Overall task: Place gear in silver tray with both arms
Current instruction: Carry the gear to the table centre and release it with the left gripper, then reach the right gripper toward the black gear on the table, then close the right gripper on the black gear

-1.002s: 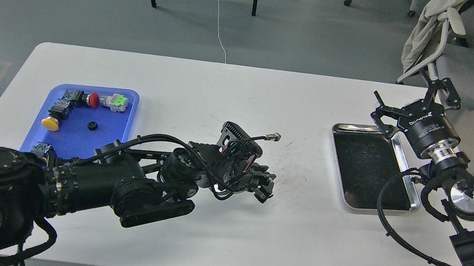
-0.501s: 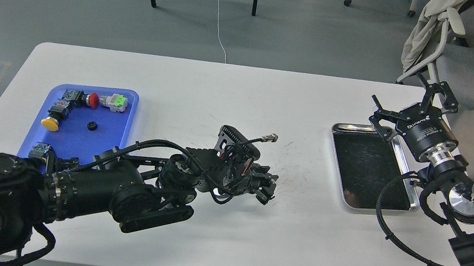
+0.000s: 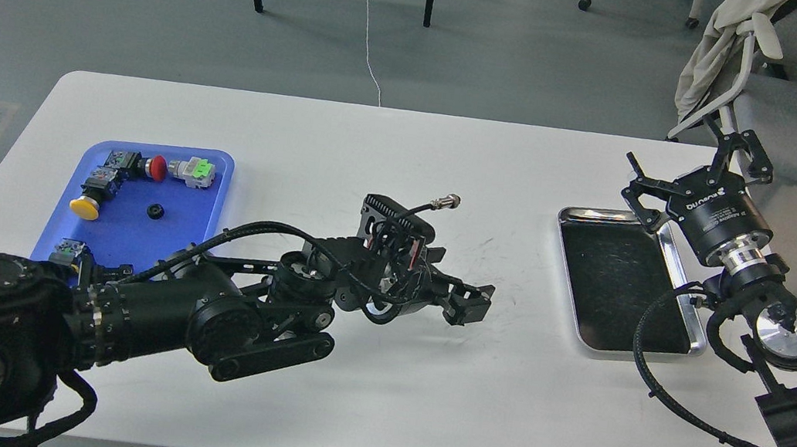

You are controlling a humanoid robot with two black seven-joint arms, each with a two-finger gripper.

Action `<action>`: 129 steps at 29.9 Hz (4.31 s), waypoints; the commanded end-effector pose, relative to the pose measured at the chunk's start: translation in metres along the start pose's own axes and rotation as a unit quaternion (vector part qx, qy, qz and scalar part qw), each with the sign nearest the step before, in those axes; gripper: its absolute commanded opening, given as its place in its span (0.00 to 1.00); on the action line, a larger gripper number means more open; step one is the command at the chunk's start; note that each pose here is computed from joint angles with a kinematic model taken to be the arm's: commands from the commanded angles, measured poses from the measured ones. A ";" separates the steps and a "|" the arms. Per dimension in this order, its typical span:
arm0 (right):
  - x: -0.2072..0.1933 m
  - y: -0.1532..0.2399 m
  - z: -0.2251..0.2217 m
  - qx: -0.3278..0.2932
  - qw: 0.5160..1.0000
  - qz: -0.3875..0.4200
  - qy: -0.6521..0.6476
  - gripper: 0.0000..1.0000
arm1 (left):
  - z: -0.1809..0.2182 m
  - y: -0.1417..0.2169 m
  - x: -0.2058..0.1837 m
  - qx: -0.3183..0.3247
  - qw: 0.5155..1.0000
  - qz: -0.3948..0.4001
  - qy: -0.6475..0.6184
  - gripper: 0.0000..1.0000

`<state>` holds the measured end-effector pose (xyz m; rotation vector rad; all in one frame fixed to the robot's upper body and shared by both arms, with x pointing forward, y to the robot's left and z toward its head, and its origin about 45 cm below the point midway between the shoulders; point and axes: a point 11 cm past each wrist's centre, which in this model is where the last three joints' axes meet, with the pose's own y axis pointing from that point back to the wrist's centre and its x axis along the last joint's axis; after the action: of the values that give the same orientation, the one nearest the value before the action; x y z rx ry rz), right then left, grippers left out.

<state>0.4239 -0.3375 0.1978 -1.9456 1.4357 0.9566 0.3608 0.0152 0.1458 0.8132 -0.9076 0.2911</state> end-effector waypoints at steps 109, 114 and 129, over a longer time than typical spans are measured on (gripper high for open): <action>-0.093 -0.031 0.208 -0.555 0.350 -0.202 0.727 0.83 | -0.266 0.216 0.074 0.018 0.536 0.446 0.717 0.98; -0.093 -0.031 0.208 -0.555 0.353 -0.201 0.726 0.71 | -0.266 0.216 0.075 0.017 0.535 0.447 0.717 0.98; -0.092 -0.026 0.211 -0.567 0.344 -0.203 0.720 0.51 | -0.265 0.216 0.075 0.017 0.534 0.448 0.716 0.98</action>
<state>0.3852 -0.1165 0.1440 -4.4096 0.1771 -0.8730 0.4441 0.3464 0.2215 -0.1609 0.4162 1.6134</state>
